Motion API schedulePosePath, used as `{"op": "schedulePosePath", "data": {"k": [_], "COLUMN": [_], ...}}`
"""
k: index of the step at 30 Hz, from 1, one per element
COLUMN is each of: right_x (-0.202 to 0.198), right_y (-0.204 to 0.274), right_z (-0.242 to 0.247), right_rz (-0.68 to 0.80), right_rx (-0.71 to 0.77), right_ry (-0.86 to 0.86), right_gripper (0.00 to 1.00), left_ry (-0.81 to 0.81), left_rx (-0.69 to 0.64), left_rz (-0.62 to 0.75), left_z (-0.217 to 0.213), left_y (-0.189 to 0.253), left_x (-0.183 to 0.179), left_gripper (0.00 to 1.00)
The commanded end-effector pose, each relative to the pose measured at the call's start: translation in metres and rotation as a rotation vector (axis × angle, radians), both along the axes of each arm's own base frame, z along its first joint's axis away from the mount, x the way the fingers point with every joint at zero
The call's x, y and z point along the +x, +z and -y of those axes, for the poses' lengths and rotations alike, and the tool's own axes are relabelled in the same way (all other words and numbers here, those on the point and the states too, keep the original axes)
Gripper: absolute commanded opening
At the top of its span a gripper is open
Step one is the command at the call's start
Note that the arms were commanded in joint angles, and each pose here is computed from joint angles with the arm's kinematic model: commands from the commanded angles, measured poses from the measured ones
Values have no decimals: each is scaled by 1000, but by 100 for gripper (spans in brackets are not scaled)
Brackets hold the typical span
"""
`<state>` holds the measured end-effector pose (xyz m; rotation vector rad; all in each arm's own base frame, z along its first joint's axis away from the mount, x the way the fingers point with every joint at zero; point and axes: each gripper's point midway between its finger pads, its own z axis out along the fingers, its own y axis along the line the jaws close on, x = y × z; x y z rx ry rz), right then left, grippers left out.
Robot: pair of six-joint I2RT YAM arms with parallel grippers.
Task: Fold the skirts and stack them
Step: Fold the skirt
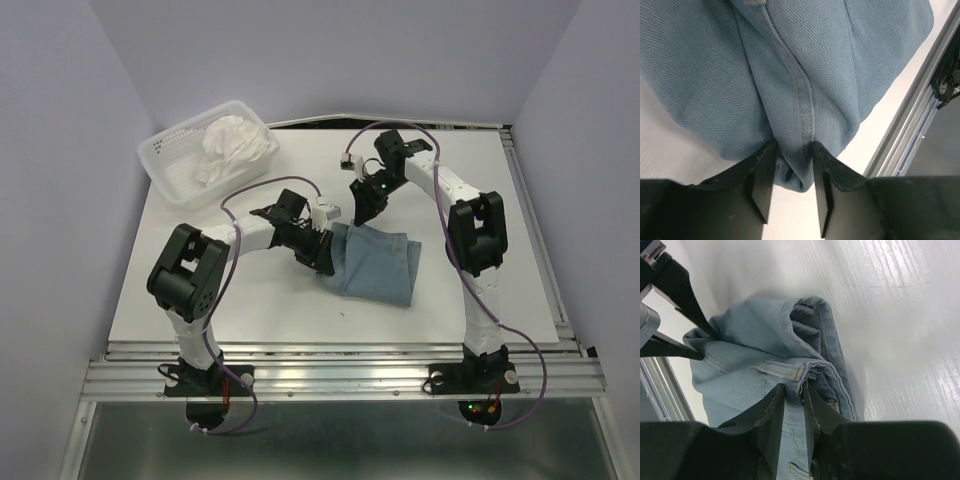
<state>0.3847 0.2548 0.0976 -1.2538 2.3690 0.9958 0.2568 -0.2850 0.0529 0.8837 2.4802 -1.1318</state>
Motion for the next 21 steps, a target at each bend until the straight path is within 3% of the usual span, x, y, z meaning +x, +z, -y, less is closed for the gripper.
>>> {"op": "schedulePosePath", "data": {"k": [1, 2, 5, 6, 8, 21], "right_x": [-4, -3, -3, -3, -2, 20], "right_y": [9, 9, 10, 10, 8, 13], "right_z": [-6, -6, -6, -6, -3, 3], "right_rz": [11, 13, 15, 18, 25, 117], "right_rx": [20, 19, 19, 20, 4, -14], "right_ry": [18, 18, 16, 17, 9, -91], "right_gripper": [26, 24, 17, 6, 1, 1], "left_ry": [-20, -25, -31, -27, -10, 270], "left_rx": [-19, -24, -44, -52, -66, 6], "left_rz": [-6, -6, 2, 5, 21, 35], "left_z": [2, 2, 2, 2, -1, -42], "left_y": [3, 4, 9, 11, 17, 7], "left_x": [-5, -6, -9, -9, -10, 15], "left_gripper": [40, 38, 14, 0, 0, 0]}}
